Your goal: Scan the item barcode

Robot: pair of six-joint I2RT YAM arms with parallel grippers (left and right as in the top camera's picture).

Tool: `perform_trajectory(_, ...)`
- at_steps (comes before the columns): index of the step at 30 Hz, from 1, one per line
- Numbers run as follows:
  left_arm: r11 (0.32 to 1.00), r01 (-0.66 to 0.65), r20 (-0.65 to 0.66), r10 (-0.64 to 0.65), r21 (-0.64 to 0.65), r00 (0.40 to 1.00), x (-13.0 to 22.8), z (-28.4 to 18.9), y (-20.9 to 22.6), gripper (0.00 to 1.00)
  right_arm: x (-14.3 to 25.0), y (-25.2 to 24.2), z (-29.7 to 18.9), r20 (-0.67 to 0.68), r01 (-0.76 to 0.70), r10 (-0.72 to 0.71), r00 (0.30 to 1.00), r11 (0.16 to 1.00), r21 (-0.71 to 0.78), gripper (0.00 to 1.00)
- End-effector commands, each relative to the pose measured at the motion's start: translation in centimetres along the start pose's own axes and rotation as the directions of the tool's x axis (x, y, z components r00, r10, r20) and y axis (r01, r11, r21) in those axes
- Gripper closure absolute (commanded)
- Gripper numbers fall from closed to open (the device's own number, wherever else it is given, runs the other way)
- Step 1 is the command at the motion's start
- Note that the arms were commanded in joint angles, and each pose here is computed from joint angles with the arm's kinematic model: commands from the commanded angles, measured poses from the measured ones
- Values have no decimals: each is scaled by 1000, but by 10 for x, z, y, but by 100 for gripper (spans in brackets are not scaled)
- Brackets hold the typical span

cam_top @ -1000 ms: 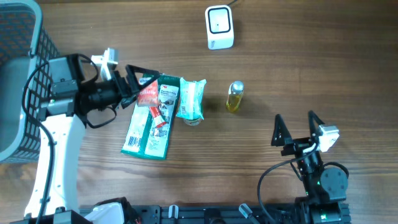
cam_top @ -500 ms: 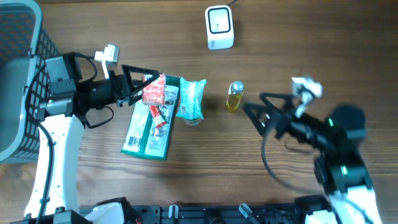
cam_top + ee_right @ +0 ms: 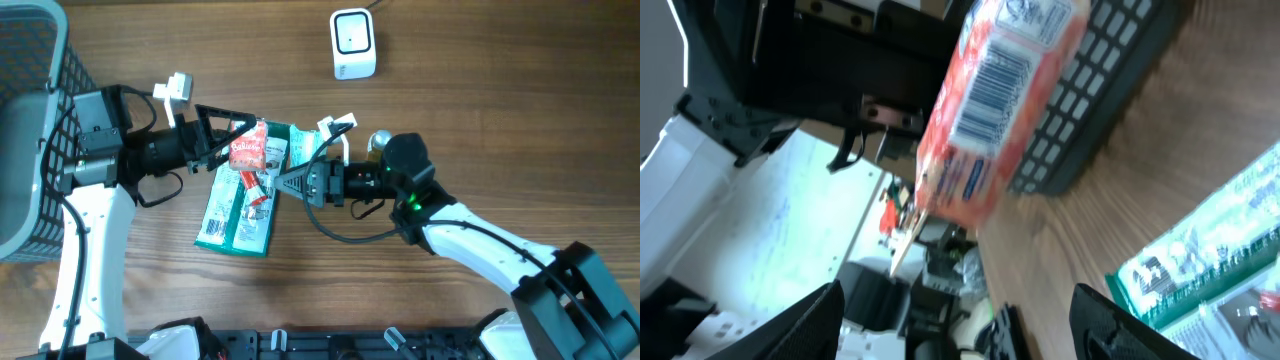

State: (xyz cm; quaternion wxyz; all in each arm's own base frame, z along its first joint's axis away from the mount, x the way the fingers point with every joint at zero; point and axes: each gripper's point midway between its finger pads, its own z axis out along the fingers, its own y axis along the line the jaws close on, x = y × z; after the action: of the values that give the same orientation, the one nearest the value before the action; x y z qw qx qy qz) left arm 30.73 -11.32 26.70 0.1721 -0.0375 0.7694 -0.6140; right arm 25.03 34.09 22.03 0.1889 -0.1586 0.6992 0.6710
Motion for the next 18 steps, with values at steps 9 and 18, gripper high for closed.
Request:
perform_trajectory(9, 997, 69, -72, -67, 20, 995, 20, 10, -9, 0, -20, -1, 11, 137, 50, -56, 989, 998, 43, 34)
perform_trajectory(18, 999, 50, -103, -49, 3, 993, 27, 20, -9, 0, -13, 3, 19, 132, 27, -32, 991, 999, 37, 60)
